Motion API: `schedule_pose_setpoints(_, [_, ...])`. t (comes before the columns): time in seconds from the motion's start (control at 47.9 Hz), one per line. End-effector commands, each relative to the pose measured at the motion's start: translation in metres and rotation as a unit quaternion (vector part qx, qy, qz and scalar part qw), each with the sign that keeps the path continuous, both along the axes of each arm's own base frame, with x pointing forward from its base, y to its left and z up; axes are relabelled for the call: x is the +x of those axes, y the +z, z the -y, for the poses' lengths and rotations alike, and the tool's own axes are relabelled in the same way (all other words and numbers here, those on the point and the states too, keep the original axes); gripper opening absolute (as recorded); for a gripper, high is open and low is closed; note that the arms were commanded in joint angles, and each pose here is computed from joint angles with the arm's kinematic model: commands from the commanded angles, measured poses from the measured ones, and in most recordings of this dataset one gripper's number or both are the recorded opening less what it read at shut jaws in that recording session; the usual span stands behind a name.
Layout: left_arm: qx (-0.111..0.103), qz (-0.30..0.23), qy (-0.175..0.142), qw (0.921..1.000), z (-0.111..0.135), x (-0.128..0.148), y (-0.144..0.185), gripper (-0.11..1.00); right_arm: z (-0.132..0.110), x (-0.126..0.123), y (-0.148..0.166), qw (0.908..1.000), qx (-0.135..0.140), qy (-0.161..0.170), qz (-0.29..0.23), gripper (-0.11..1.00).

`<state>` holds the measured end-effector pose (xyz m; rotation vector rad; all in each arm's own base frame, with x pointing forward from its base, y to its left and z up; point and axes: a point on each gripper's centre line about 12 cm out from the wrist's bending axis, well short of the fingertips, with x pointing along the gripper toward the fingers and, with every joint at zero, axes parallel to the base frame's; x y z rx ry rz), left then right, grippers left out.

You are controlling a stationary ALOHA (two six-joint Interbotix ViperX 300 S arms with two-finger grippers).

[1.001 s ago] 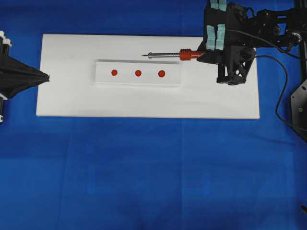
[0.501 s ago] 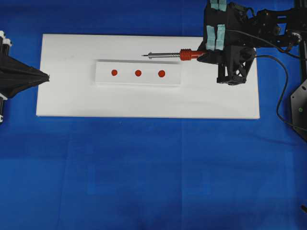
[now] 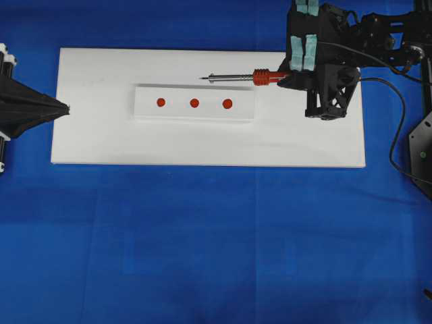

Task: Touch the tip of the soldering iron to the mark.
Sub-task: 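Raise the iron and shift it rightward above the strip, then lower the iron tip onto the middle red dot and hold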

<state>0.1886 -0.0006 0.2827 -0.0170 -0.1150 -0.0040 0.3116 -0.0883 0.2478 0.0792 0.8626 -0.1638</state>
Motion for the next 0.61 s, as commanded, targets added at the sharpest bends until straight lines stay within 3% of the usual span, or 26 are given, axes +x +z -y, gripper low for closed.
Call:
schedule_pose_setpoints(0.0, [0.001,0.006,-0.001,1.0,0.0,0.002,0.004,0.0,0.001,0.001,0.007,0.9999,-0.004,-0.001,0.012,0.06])
schedule_pose_setpoints(0.584, [0.001,0.007,-0.001,1.0,0.0,0.001,0.004,0.0,-0.004,0.018,-0.042,0.9998,0.004,0.006,-0.019,0.06])
